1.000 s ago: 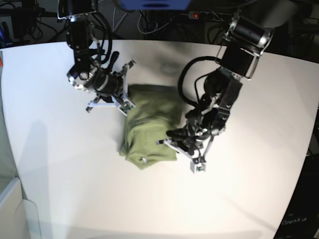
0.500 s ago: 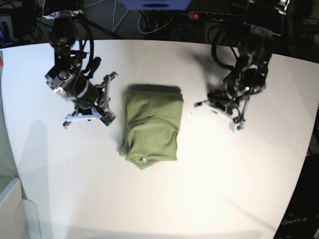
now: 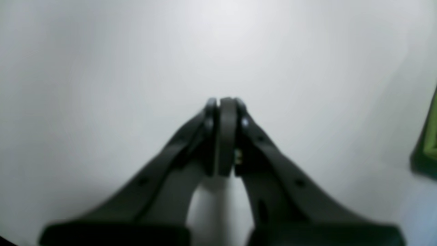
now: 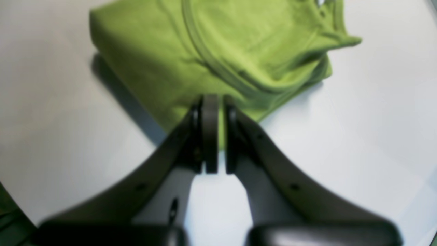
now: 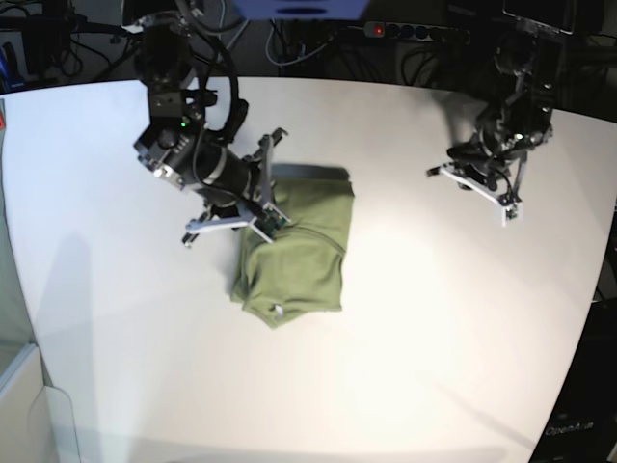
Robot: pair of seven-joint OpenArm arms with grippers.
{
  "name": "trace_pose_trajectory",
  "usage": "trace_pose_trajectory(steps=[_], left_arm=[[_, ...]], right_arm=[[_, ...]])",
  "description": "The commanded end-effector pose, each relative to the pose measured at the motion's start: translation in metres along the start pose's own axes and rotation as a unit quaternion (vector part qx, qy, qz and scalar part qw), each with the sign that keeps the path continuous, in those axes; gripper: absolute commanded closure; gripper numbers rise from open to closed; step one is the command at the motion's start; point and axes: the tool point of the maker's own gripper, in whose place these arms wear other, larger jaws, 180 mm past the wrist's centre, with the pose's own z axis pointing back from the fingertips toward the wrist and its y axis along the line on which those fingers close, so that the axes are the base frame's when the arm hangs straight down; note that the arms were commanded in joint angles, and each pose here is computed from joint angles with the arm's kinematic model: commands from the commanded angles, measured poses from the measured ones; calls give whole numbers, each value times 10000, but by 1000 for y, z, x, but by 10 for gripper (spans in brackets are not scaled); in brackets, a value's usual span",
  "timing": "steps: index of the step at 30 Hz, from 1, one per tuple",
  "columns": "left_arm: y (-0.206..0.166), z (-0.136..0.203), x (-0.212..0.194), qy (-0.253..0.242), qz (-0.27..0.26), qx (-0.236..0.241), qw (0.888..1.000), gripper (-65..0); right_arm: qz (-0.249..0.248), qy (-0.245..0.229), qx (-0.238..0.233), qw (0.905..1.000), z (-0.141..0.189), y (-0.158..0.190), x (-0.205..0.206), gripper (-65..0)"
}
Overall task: Fold the T-shirt properly
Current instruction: 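Lower the right gripper onto the bundle's collar end and press it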
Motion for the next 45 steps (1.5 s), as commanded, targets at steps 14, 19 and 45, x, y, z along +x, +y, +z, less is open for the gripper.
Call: trace_pose_trajectory(steps=[14,19,45], left_arm=[[12,3,-6,125,16,167,9998,-22],[12,3,-6,117,16,167,9998,-22],[10,2,-7,134,-9,146,9998,-22]], right_arm=[[-411,-148,601,9972,-37,28,-24,-20],[-667,-80,729,9951,-46,35,-42,-20],[223,-620,243,9975,-4,29,38,-20]])
